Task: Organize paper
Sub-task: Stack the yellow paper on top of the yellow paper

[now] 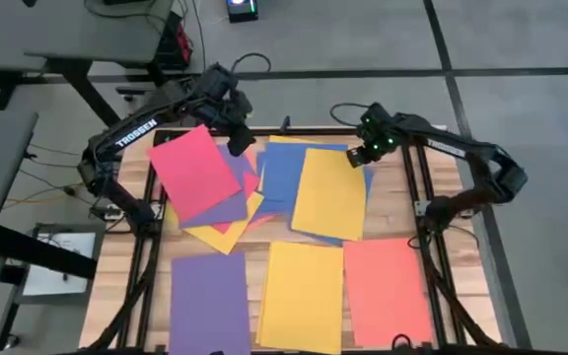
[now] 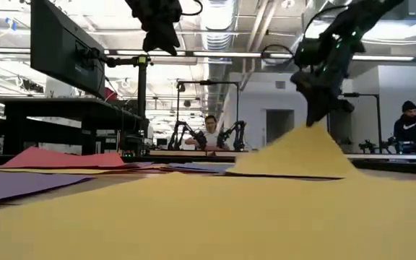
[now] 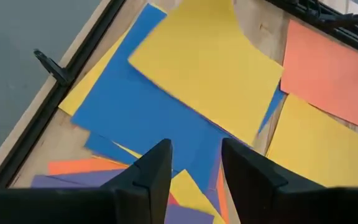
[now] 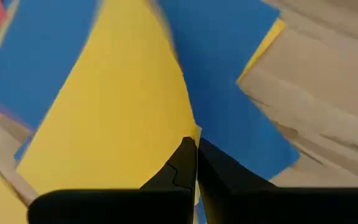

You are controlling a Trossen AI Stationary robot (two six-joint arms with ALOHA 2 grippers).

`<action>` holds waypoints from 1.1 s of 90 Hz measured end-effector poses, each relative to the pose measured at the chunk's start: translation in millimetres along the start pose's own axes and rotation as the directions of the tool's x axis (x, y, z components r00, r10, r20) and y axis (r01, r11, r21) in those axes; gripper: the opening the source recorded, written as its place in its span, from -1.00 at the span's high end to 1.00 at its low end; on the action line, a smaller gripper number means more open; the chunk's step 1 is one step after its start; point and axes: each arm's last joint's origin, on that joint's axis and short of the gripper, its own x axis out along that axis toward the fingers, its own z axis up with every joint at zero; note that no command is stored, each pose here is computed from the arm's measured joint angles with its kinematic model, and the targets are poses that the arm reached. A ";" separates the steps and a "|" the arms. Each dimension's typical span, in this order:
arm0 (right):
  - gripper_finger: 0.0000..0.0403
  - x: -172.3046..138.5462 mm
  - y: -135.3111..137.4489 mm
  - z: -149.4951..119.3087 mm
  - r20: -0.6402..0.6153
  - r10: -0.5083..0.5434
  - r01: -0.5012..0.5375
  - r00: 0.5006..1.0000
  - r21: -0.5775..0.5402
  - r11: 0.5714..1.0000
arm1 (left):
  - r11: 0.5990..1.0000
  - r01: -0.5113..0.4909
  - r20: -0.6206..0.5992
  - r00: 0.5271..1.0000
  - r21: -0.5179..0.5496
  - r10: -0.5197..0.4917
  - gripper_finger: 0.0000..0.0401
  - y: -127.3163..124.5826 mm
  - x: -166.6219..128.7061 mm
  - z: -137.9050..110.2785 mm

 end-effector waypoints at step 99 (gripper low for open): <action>-0.09 35.8 -10.6 -33.2 -0.069 0.000 0.011 0.998 0.170 0.985 | 0.924 0.299 0.072 0.954 -0.240 -0.290 0.44 -12.7 204.1 -64.9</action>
